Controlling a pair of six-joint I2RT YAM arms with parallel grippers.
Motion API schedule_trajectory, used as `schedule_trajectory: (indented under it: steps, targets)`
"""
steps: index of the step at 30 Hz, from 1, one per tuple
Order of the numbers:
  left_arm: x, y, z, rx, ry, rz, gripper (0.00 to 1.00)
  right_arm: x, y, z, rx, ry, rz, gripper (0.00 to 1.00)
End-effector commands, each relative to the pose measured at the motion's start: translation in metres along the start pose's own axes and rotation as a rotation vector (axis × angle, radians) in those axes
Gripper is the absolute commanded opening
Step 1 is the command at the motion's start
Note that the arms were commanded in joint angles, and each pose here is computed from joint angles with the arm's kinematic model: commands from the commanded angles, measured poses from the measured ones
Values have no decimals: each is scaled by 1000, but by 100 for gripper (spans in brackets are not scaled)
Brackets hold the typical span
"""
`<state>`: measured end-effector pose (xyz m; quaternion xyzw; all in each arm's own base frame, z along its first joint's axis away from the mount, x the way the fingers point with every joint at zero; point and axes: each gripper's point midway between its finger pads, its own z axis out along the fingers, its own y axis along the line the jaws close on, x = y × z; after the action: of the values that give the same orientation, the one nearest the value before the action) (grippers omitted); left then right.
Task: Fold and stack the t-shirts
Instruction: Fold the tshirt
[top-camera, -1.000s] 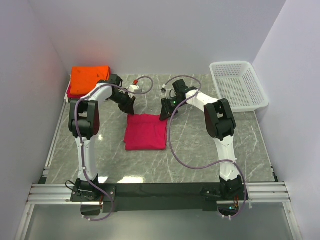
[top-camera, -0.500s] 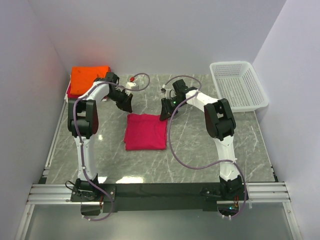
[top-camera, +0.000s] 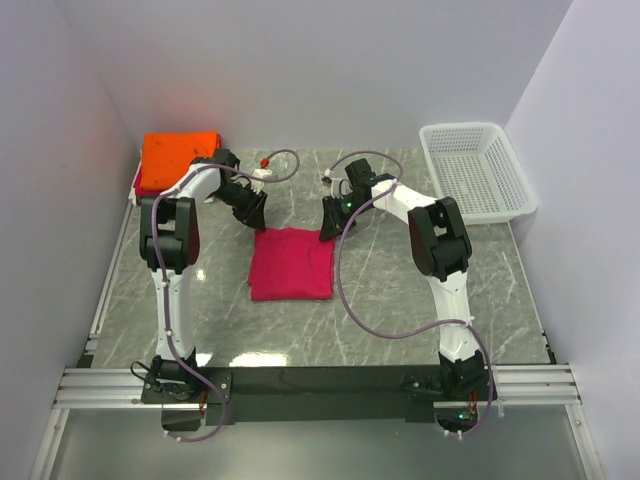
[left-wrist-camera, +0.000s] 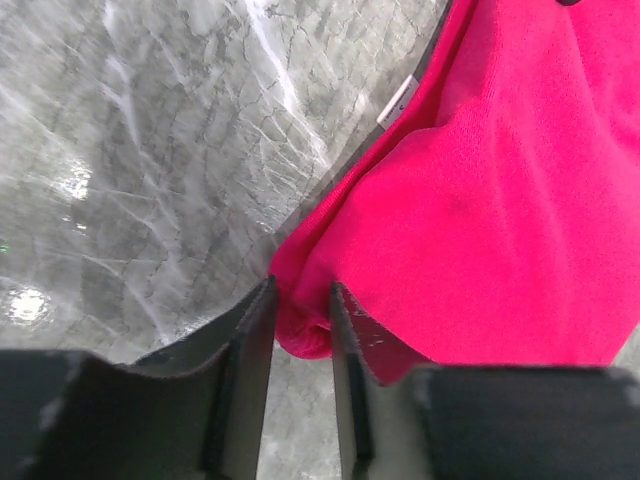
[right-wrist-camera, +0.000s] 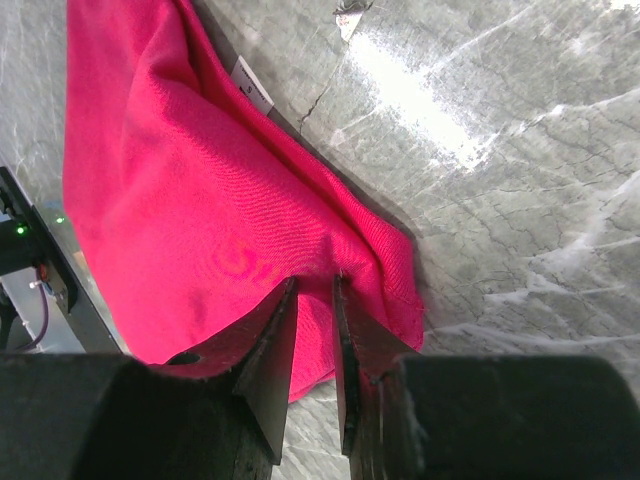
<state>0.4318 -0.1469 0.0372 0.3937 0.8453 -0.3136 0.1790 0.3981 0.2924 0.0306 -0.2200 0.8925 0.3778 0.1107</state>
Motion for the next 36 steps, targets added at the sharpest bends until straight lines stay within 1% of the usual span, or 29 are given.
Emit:
schedule_trajectory:
  steps: [1, 2, 3, 6, 9, 10, 12, 17, 21, 28, 31, 32, 33, 35, 36]
  targets:
    - [-14, -6, -4, 32, -33, 4, 31, 2, -10, -2, 52, 5, -14, 29]
    - [-15, -6, -4, 34, -36, 8, 28, 2, -11, -2, 54, 6, -13, 28]
    - [-16, -6, -5, 32, -39, 8, 20, 2, -11, -2, 55, 6, -13, 28]
    - [-23, -9, -9, 32, -67, 29, 10, 4, -13, -1, 63, 10, -9, 28]
    - [-30, -14, -16, 36, -91, 47, 9, 5, -14, -1, 72, 15, -6, 28]
    - [-30, -17, -18, 41, -94, 58, 7, 6, -15, -1, 76, 15, -4, 28]
    - [-32, -19, -22, 42, -108, 68, 1, 7, -16, -1, 80, 18, -4, 28]
    - [-34, -18, -37, 5, -131, 66, 1, 5, -19, -3, 106, 10, -9, 27]
    - [-29, -7, -51, -39, -136, 54, 1, 4, -23, -5, 131, 6, -8, 27]
    - [-7, 14, -34, -88, -89, 1, 1, -8, -33, -9, 202, -24, -17, 25]
    - [-9, 27, -30, -132, -98, -33, 18, -12, -41, -11, 246, -27, -27, 25]
    - [-13, 29, -33, -139, -110, -32, 21, -13, -41, -11, 256, -27, -28, 24]
    - [-16, 31, -36, -145, -125, -34, 28, -18, -42, -14, 265, -35, -30, 24]
    - [-30, 30, -47, -159, -191, -26, 33, -23, -50, -15, 299, -36, -61, 24]
    - [-29, 28, -49, -156, -202, -29, 37, -31, -51, -19, 313, -44, -72, 24]
